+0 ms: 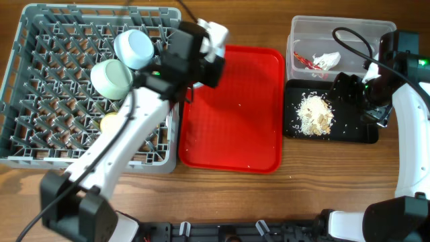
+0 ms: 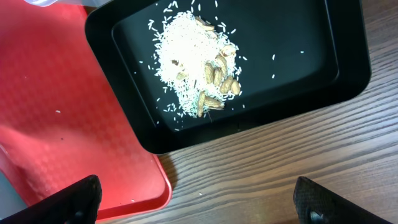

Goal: Sort waste into correct bins and load items into the dishwasher rack
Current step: 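Lift the plate off the red tray and carry it left, then stand the plate upright in the rack slots and release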

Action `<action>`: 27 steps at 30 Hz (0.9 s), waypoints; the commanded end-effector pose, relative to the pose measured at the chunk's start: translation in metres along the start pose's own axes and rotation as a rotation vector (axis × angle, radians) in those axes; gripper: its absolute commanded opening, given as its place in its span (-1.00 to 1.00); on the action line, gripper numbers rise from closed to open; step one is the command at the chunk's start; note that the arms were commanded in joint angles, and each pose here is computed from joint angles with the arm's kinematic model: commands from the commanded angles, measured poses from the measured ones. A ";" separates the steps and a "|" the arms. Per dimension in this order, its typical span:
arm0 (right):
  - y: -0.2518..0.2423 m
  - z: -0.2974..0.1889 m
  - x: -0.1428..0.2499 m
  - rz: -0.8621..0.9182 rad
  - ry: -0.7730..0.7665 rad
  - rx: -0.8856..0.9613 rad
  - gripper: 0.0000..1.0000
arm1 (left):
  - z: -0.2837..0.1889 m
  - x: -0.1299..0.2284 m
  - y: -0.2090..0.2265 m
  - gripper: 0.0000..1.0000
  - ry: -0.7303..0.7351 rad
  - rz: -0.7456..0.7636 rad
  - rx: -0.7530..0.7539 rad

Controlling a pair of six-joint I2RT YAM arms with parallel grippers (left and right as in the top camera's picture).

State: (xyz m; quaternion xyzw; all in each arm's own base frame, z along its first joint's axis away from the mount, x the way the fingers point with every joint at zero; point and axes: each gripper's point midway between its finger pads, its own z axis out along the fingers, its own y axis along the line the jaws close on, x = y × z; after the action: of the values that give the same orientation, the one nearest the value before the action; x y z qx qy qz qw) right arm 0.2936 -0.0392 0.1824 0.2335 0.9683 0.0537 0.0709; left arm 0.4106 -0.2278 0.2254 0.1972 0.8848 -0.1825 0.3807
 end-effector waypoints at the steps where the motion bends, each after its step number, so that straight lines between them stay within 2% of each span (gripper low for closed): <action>1: 0.001 -0.003 -0.001 -0.007 -0.010 -0.007 1.00 | -0.046 -0.041 0.020 -0.92 -0.139 -0.239 0.102; 3: 0.001 -0.003 -0.001 -0.006 -0.010 -0.007 1.00 | -0.056 -0.049 0.036 -0.92 -0.162 -0.363 0.170; 7: 0.001 -0.003 -0.001 -0.006 -0.010 -0.007 0.99 | -0.067 -0.049 0.074 -0.92 -0.171 -0.535 0.195; 14: 0.001 -0.003 -0.001 -0.003 -0.010 -0.007 0.99 | -0.059 -0.036 0.084 -0.92 -0.099 -0.622 0.371; 21: 0.001 -0.003 -0.001 -0.003 -0.009 -0.006 0.99 | -0.028 -0.017 0.100 -0.92 -0.037 -0.677 0.335; 22: 0.001 -0.003 0.000 -0.003 -0.009 -0.007 0.99 | -0.021 -0.010 0.111 -0.85 -0.031 -0.692 0.268; 23: 0.001 -0.003 0.000 -0.003 -0.008 -0.006 0.99 | -0.014 -0.003 0.123 -0.63 -0.023 -0.708 0.198; 24: 0.001 -0.003 0.000 -0.003 -0.007 -0.006 0.99 | -0.011 0.002 0.133 -0.63 -0.020 -0.716 0.139; 25: 0.001 -0.003 0.000 -0.004 -0.007 -0.006 1.00 | -0.010 0.004 0.137 -0.63 -0.022 -0.711 0.115; 27: 0.001 -0.003 0.000 -0.004 -0.007 -0.006 0.99 | -0.010 0.002 0.139 -0.36 -0.038 -0.606 0.105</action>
State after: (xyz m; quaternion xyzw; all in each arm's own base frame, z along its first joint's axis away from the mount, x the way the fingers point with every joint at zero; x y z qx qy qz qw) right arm 0.2935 -0.0392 0.1824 0.2337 0.9682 0.0537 0.0707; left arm 0.4588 -0.1182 0.2087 -0.0859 0.8758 -0.3883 0.2734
